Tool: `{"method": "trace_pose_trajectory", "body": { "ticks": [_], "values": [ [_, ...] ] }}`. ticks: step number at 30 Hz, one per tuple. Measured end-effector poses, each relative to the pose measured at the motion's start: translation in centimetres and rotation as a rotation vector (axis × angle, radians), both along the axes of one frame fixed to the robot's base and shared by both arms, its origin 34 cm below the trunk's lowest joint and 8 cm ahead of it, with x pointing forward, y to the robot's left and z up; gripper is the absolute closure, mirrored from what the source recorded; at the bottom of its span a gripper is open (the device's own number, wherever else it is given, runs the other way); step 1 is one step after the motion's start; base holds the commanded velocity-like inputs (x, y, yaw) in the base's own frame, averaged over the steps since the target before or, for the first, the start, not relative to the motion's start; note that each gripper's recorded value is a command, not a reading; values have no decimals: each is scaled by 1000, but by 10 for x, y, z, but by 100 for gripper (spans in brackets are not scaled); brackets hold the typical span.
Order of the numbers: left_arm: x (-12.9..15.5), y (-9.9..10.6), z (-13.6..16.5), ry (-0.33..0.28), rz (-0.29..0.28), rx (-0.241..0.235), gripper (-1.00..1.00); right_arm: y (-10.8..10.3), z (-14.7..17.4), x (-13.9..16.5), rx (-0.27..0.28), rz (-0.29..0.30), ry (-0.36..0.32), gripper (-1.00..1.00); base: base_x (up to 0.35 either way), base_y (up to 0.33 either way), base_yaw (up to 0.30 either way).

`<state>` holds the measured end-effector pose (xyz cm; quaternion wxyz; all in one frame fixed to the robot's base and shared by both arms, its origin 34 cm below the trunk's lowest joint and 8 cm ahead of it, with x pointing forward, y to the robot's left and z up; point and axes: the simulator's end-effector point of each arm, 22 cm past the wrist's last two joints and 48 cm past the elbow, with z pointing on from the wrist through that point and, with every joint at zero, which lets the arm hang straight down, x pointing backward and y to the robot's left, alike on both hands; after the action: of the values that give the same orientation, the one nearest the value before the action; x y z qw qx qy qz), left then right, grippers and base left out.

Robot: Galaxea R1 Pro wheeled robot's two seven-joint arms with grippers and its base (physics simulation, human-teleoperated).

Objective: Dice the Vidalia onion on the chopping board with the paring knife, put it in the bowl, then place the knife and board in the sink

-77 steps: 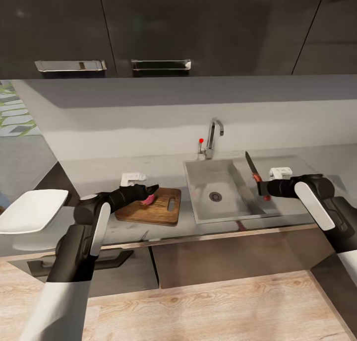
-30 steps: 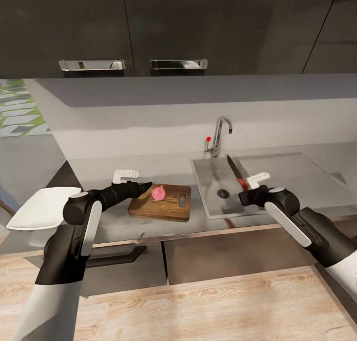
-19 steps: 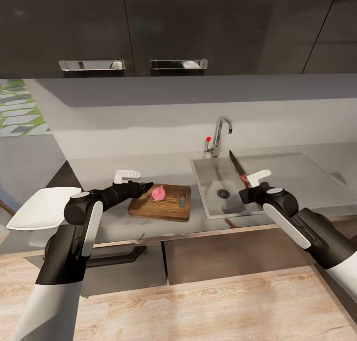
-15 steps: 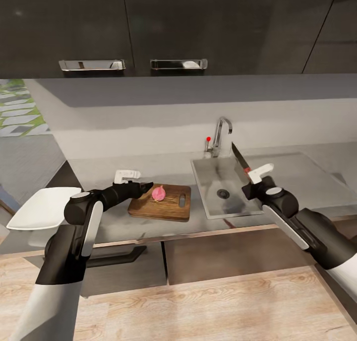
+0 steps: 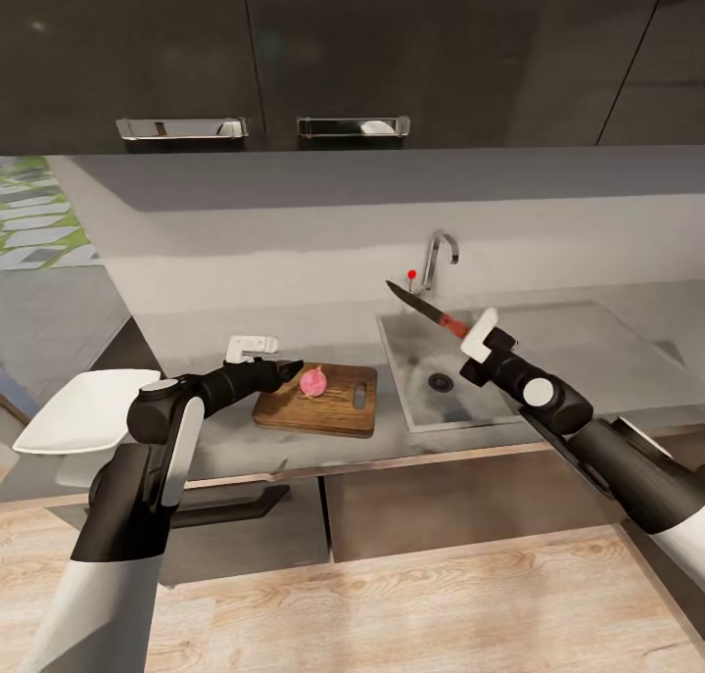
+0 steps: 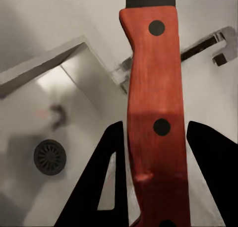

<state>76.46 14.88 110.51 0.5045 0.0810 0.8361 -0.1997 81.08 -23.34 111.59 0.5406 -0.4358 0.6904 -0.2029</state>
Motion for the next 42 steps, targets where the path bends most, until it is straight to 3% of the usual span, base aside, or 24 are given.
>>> {"method": "trace_pose_trajectory", "body": {
  "ticks": [2,3,6,9,11,16,31,42],
  "values": [
    [0,0,0,0,0,0,-100,4,4,-1,-13,50,-23,100,0,0,0],
    [0,0,0,-1,-2,-3,-100,6,15,-3,-33,130,-74,100,0,0,0],
    [0,-1,0,-1,-5,-4,-100,10,23,-6,-42,197,-115,100,0,0,0],
    [-1,-6,0,-1,-17,-2,-100,15,19,-11,-73,241,-110,100,0,0,0],
    [-3,-14,0,-1,-36,5,-100,22,8,-16,-136,276,-100,100,0,0,0],
    [-5,-21,-1,-2,-51,12,-100,39,-13,-28,-222,346,-83,100,-2,0,0],
    [-7,-26,-1,-3,-63,17,-100,46,-8,-31,-236,363,-111,100,-89,0,0],
    [-6,-21,-2,-2,-58,26,-100,24,22,-14,-212,277,-179,100,0,0,0]
  ]
}}
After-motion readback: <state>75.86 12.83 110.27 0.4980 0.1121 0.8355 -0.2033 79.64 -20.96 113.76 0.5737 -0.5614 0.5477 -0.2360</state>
